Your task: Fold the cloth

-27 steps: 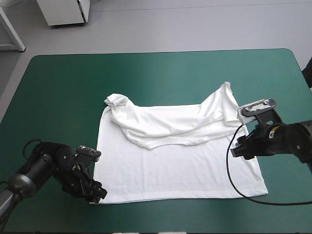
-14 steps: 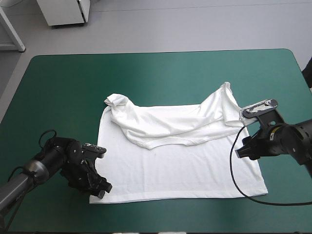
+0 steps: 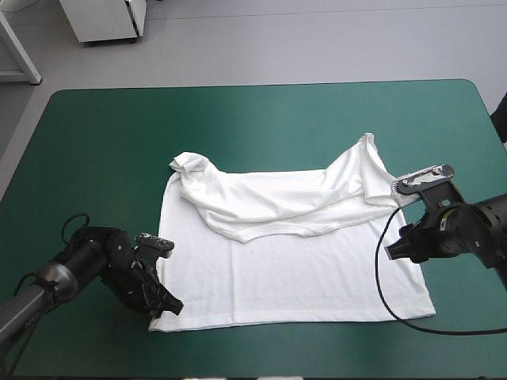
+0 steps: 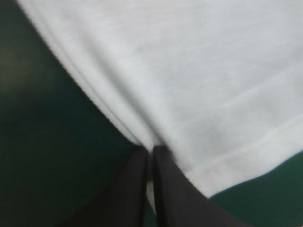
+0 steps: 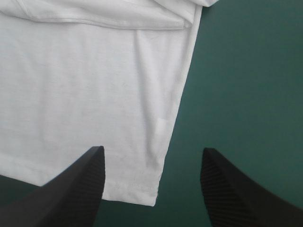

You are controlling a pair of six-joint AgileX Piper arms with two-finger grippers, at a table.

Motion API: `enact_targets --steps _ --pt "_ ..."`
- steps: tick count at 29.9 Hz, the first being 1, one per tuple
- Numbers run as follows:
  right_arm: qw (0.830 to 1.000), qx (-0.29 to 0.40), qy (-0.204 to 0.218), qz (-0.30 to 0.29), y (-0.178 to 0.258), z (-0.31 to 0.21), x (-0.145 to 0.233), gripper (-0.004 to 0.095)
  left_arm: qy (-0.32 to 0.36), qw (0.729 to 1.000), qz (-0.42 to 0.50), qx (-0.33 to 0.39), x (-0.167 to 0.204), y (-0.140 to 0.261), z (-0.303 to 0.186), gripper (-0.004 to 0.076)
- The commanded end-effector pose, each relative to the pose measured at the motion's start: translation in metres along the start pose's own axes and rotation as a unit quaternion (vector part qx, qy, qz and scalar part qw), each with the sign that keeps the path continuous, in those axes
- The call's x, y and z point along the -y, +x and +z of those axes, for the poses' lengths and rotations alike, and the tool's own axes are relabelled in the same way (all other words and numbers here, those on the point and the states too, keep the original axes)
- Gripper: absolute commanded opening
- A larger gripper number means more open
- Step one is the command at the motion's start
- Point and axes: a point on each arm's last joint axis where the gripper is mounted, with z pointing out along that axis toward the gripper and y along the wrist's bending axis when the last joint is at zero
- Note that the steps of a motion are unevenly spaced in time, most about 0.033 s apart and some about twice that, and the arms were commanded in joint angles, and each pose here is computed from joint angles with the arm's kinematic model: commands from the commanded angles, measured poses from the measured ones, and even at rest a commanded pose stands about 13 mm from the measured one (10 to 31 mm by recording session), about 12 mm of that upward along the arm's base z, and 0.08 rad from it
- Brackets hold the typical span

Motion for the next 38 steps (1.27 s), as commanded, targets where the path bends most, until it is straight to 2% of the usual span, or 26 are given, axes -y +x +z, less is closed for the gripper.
enact_targets --steps 1,8,16,20,27,30,35,38 --pt "1.000 0.027 0.014 -0.001 -0.003 -0.010 0.003 0.0550 0.052 0.998 -0.007 -0.028 0.016 0.006 0.018 0.0011" --pt "1.000 0.026 0.017 0.000 -0.002 -0.011 0.004 0.0550 0.041 0.997 0.049 -0.037 0.051 0.010 0.027 -0.0010" --pt "0.999 0.016 0.032 -0.001 0.000 -0.007 0.006 0.0550 0.037 0.996 0.063 -0.057 0.057 0.015 0.027 -0.0022" --pt "0.998 -0.033 0.042 -0.015 0.007 0.018 0.004 0.0550 0.027 0.995 0.074 -0.064 0.056 0.014 0.023 -0.0022" --pt "0.990 -0.137 0.010 -0.022 0.027 0.068 -0.008 0.0576 0.004 0.994 0.105 -0.016 0.058 0.002 -0.008 -0.0022" --pt "0.989 -0.149 -0.014 -0.014 0.029 0.076 -0.013 0.0576 -0.002 0.994 0.113 -0.005 0.060 -0.001 -0.018 -0.0022" --pt "0.984 -0.175 0.006 -0.023 0.039 0.085 -0.010 0.0586 -0.014 0.993 0.116 -0.001 0.058 -0.001 -0.023 -0.0022" --pt "0.981 -0.194 0.000 -0.004 0.049 0.092 -0.008 0.0591 -0.015 0.993 0.117 0.003 0.058 -0.001 -0.024 -0.0022"
